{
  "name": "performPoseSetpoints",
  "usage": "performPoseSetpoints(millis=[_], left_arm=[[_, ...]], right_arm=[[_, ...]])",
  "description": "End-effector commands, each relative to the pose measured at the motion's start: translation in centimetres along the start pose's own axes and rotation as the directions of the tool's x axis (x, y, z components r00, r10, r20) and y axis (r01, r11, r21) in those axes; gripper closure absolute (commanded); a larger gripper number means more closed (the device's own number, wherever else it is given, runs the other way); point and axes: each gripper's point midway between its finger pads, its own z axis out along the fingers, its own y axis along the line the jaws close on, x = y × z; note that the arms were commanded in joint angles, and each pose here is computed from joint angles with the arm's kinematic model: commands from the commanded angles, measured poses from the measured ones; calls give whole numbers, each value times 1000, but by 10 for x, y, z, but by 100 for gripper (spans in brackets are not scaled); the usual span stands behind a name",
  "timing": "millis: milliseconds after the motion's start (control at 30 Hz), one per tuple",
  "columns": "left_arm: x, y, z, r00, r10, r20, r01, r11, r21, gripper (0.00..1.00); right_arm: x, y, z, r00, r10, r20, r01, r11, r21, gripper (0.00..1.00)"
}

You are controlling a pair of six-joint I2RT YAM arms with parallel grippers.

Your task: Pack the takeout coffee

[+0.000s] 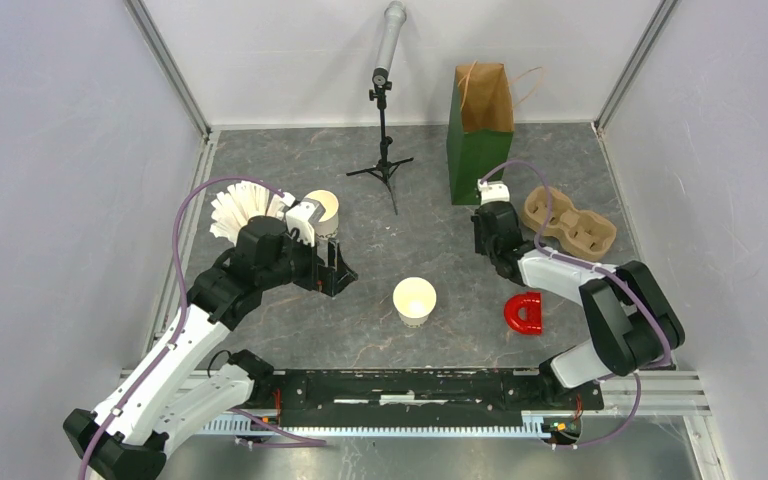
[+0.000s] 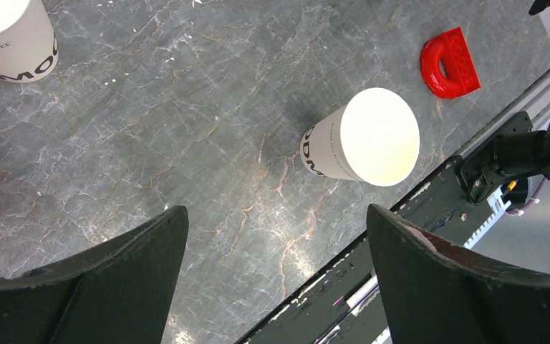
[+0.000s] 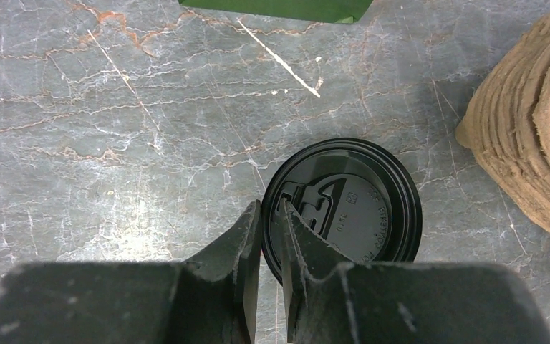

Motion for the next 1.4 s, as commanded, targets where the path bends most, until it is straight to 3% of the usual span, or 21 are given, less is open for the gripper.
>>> performPoseSetpoints(millis=[0,167,400,700,933,967,1100,1367], left_arm=[[-5,-5,0,1000,-15,20,15,1000,15,0],[-6,-5,-1,1000,-17,21,16,1000,14,0],[-6,-5,0,1000,-18,17,18,1000,15,0],[-6,3,3,999,-29,18,30,999,-26,0],[-21,12,2,994,-75,84,83,992,-95,0],[-24,10,0,993,-76,94,84,993,-88,0],[-30,1,-2,992,-57,110,62,997,-45,0],[-23,7,-8,993,83,87,-79,995,-57,3]], right_arm=[[-19,0,5,999,5,43,-5,1000,13,79],[-17,0,7,999,3,37,-4,1000,16,82],[-23,1,2,999,6,53,-6,1000,0,100],[-34,-4,-17,997,21,74,-21,1000,-1,100],[-33,-4,-25,997,26,77,-24,1000,-18,100],[-34,-3,-24,997,17,80,-15,1000,-19,99],[-40,-1,-17,997,-5,77,7,1000,-17,77],[-42,-3,-6,995,37,88,-37,999,0,72]])
